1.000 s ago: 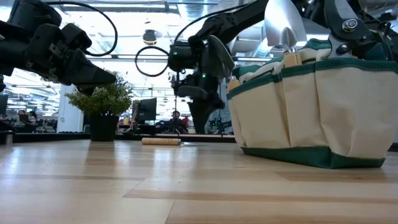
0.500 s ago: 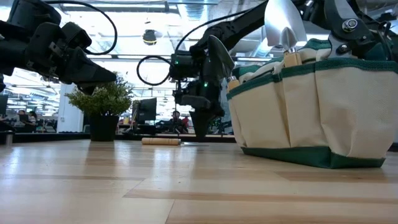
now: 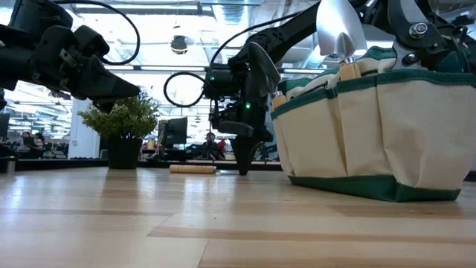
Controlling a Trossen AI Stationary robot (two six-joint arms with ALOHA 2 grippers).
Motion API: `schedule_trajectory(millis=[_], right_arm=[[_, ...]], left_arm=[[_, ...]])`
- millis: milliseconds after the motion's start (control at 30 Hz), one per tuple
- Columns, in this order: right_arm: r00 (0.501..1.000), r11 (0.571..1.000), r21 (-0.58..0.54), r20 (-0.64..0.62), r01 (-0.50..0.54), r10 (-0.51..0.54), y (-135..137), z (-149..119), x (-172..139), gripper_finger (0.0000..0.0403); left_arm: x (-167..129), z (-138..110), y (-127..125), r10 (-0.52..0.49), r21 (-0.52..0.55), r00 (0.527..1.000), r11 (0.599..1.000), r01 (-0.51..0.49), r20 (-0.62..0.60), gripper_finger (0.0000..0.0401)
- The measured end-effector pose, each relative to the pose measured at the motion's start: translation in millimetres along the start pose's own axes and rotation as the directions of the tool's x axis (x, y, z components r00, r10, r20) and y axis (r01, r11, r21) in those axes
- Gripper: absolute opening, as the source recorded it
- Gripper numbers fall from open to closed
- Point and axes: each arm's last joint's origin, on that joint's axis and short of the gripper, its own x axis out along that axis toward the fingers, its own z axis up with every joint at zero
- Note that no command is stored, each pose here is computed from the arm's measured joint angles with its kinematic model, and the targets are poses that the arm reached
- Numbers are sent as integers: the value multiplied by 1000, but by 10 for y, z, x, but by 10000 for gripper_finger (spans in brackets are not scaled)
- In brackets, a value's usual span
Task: Pick & Place Garden tools in Gardening bag
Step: Put the brown trowel into the gardening bag
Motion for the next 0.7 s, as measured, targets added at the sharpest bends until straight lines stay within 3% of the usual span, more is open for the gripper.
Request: schedule_trajectory(millis=[133, 233, 367, 433, 600, 700], right_arm=[[1000, 999, 34, -13, -10, 11, 28, 33, -92, 0], [995, 996, 18, 41, -93, 92, 92, 115, -368, 0], [954, 983, -64, 236, -172, 182, 154, 217, -924, 0], [918, 983, -46, 352, -176, 181, 56, 302, -1049, 0], [837, 961, 136, 529, -242, 136, -245, 532, -965, 0], [803, 930, 185, 574, -317, 160, -179, 644, -760, 0]], left_arm=[[0, 4, 0, 0, 0, 1000, 1000, 0, 4, 17], [0, 6, -1, 0, 0, 1000, 1000, 0, 6, 17], [0, 10, -1, -1, 0, 1000, 1000, 1, 10, 17], [0, 11, -1, -1, 1, 1000, 1000, 1, 11, 17], [0, 12, -1, -1, 1, 1000, 1000, 1, 13, 17], [0, 13, -1, -1, 1, 1000, 1000, 1, 13, 17]])
